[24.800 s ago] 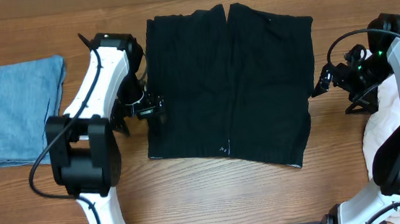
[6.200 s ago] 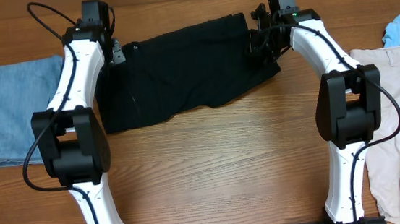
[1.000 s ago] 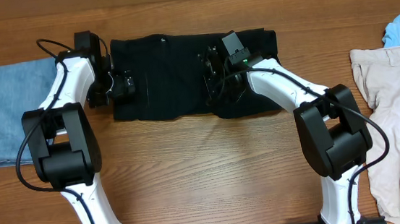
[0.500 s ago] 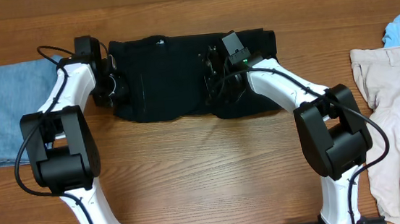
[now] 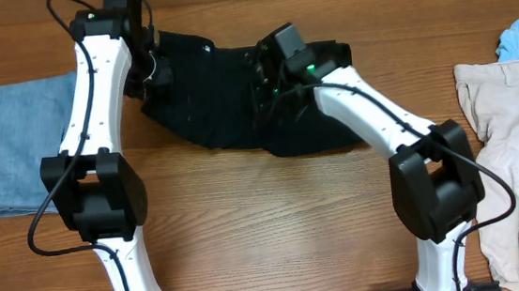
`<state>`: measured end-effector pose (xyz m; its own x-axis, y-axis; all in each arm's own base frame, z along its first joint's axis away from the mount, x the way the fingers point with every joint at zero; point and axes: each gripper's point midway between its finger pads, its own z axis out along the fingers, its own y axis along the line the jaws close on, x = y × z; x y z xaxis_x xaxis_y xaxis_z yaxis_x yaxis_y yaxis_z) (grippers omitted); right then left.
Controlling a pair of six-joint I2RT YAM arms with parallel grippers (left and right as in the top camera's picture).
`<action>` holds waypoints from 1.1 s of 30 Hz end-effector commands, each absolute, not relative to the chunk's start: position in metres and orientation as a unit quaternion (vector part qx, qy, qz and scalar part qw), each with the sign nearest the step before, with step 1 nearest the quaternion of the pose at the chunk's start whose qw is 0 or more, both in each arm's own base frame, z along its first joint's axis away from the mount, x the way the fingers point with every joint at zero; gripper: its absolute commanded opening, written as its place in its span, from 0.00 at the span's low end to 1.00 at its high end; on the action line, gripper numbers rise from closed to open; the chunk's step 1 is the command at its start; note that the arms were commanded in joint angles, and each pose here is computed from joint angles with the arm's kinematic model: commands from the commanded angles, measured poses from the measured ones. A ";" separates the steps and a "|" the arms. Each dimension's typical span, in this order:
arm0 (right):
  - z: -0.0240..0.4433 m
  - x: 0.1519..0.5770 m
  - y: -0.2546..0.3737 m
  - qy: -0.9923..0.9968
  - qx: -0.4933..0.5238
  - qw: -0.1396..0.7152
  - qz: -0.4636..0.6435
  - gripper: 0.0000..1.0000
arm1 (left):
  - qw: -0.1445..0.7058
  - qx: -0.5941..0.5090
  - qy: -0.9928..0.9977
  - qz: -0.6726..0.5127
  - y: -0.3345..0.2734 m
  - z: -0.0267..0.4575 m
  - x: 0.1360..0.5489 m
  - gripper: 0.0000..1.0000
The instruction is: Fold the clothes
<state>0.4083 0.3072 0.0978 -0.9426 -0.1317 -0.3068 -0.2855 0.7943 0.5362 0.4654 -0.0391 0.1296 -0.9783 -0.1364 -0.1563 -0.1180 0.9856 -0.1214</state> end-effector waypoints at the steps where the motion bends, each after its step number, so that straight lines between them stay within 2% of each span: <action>1: 0.072 0.391 0.330 0.940 -0.130 0.099 0.301 0.04 | 0.121 -0.046 0.991 -0.039 -0.043 0.172 0.472 0.04; 7: 0.030 0.371 0.353 0.954 -0.162 0.099 0.232 0.04 | 0.162 -0.041 0.985 -0.041 -0.042 0.230 0.466 0.04; 10: 0.017 0.358 0.366 0.955 -0.163 0.085 0.231 0.04 | 0.161 -0.039 0.985 -0.042 -0.044 0.235 0.462 0.04; 13: 0.043 0.373 0.354 0.955 -0.149 0.102 0.237 0.04 | 0.159 -0.031 0.986 -0.037 -0.048 0.235 0.460 0.04; 16: 0.079 0.405 0.303 0.960 -0.093 0.119 0.237 0.04 | 0.154 -0.026 0.988 -0.010 -0.048 0.233 0.457 0.04; 19: 0.092 0.417 0.283 0.944 -0.077 0.098 0.306 0.04 | 0.135 -0.037 0.990 0.013 -0.052 0.221 0.451 0.04; 23: 0.095 0.424 0.291 0.935 -0.083 0.115 0.324 0.04 | 0.114 -0.050 0.991 0.040 -0.059 0.210 0.442 0.04; 29: 0.065 0.387 0.330 0.933 -0.107 0.093 0.332 0.04 | 0.104 -0.041 0.991 0.069 -0.066 0.209 0.432 0.04; 33: 0.021 0.342 0.362 0.940 -0.124 0.054 0.312 0.04 | 0.096 -0.041 0.992 0.069 -0.066 0.208 0.428 0.04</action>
